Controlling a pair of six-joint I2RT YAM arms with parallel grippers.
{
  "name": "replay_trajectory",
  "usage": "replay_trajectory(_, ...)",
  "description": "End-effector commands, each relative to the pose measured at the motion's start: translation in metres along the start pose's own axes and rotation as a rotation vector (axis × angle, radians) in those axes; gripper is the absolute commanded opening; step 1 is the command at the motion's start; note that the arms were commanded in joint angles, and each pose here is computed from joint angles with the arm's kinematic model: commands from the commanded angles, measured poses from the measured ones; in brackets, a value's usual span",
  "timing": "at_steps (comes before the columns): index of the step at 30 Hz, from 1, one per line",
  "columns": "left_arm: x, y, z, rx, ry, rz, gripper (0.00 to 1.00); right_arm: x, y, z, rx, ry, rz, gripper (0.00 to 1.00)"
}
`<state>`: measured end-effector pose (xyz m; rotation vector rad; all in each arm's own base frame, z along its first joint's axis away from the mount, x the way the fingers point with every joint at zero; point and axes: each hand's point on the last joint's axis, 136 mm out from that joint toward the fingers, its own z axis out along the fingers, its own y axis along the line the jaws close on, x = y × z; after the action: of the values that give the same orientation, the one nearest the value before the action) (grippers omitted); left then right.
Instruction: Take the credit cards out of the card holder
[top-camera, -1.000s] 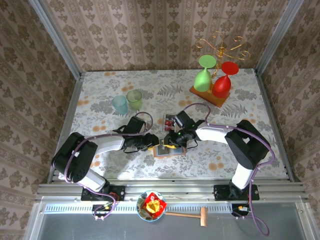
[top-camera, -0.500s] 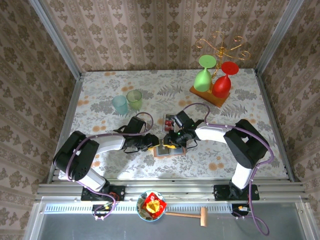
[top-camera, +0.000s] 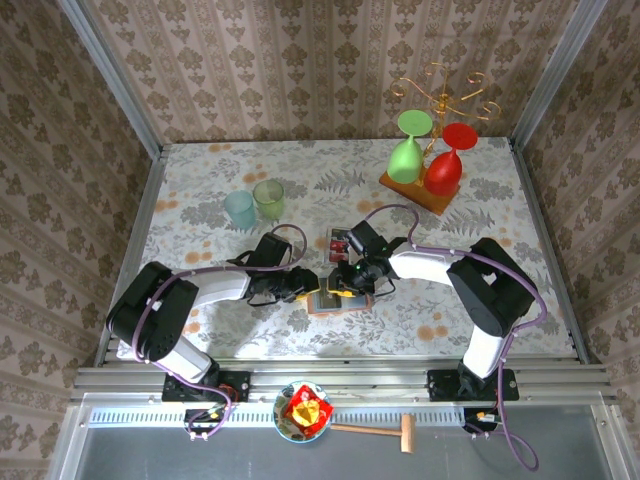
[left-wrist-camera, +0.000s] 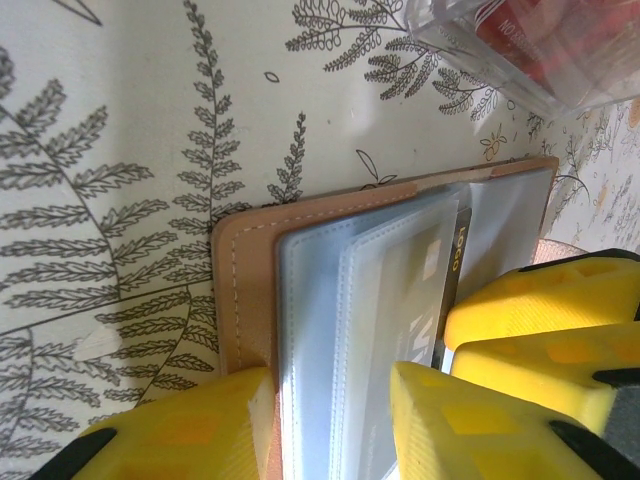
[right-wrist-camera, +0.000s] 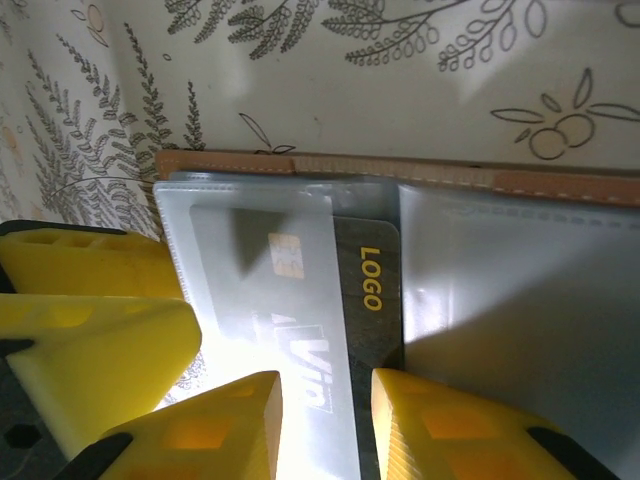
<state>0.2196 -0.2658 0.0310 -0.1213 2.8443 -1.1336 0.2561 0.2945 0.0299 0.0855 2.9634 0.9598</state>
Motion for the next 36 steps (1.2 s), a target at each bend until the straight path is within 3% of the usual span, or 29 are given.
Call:
replay_trajectory(1, 0.003, 0.007, 0.002, -0.022, 0.019, 0.008, 0.37, -0.002, 0.001, -0.007, 0.032, -0.016, -0.022, 0.31)
replay_trajectory(17, -0.004, -0.015, -0.02, -0.011, -0.027, 0.058, 0.35, -0.006, 0.012, -0.024, 0.002, -0.063, -0.04, 0.31)
replay_trajectory(28, 0.009, -0.024, -0.001, -0.004, 0.025, 0.073, 0.14, -0.002, 0.013, -0.018, -0.05, -0.041, -0.028, 0.29)
replay_trajectory(36, 0.014, -0.009, 0.003, -0.056, 0.038, 0.074, 0.1, 0.001, 0.006, -0.008, -0.043, -0.016, -0.015, 0.29)
